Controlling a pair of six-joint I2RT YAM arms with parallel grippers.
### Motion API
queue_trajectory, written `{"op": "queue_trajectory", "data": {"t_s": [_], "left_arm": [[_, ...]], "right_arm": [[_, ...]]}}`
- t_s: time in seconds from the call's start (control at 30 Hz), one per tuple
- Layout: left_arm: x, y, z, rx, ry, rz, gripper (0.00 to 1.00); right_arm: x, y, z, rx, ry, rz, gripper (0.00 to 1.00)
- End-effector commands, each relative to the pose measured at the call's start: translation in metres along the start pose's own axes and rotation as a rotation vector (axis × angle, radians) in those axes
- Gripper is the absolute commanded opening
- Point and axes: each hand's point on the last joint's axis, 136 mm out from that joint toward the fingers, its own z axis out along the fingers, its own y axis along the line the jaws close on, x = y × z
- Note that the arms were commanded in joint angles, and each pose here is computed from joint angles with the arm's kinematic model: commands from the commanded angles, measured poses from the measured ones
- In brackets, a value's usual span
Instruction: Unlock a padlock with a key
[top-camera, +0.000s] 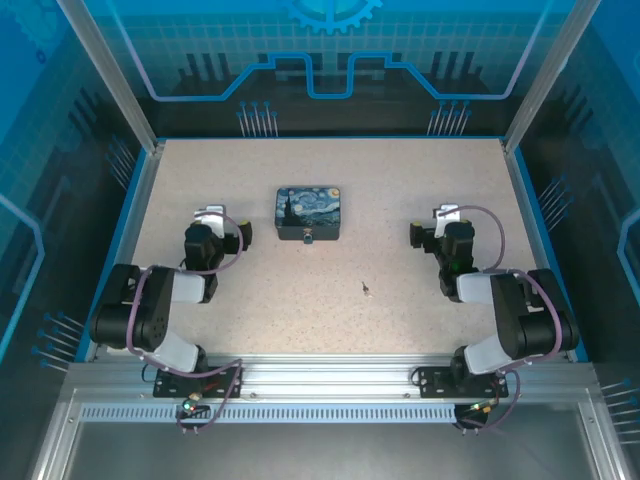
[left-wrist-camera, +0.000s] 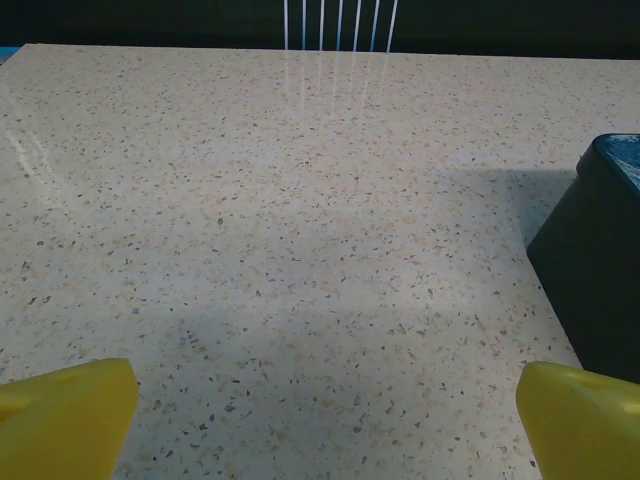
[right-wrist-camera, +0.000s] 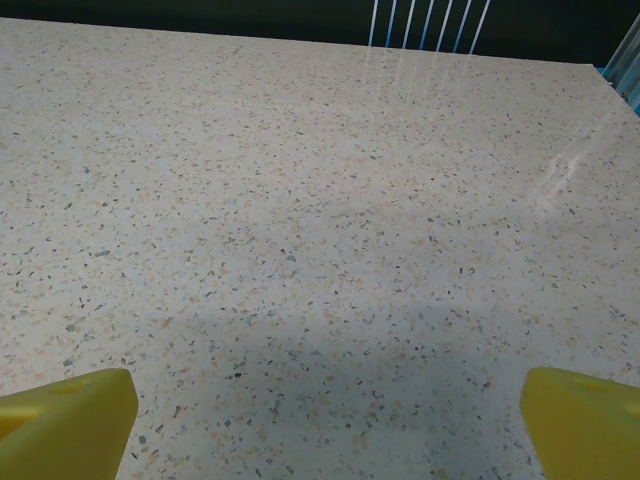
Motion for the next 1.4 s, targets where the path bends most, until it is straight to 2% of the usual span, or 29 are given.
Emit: {"op": "queue_trajectory", "data": {"t_s": [0.0, 0.63, 0.8, 0.87, 0.97, 1.03, 1.23, 1.37], "left_arm": [[-0.007, -0.002, 0.003, 0.02, -0.015, -0.023, 0.99], [-0.007, -0.001, 0.002, 0.013, -0.017, -0.028, 0.99], [-0.018, 0.02, -0.02, -0.1, -0.115, -0.075, 0.99], [-0.026, 0.021, -0.029, -0.111, -0.137, -0.078, 0.99], [-0.041, 0.018, -0.039, -0.099, -0.12, -0.081, 0.99], [-0.054, 0.02, -0.044, -0.117, -0.077, -0.162, 0.99], [-0.085, -0.001, -0.054, -0.025, 0.045, -0.35, 0.99], [-0.096, -0.026, -0.06, 0.097, 0.113, -0.437, 0.99]], "right_arm": [[-0.008, 0.001, 0.003, -0.007, -0.021, -0.008, 1.0], [-0.008, 0.001, 0.003, -0.032, -0.019, 0.006, 1.0], [-0.02, -0.011, 0.0, 0.017, 0.007, 0.036, 1.0], [-0.026, -0.019, -0.004, 0.051, 0.089, 0.065, 1.0], [-0.032, -0.009, -0.015, 0.002, 0.21, 0.076, 1.0], [-0.033, 0.006, -0.024, -0.045, 0.274, 0.08, 1.0], [-0.034, 0.056, -0.066, -0.135, 0.514, 0.015, 1.0], [-0.029, 0.098, -0.1, -0.238, 0.642, -0.014, 1.0]]}}
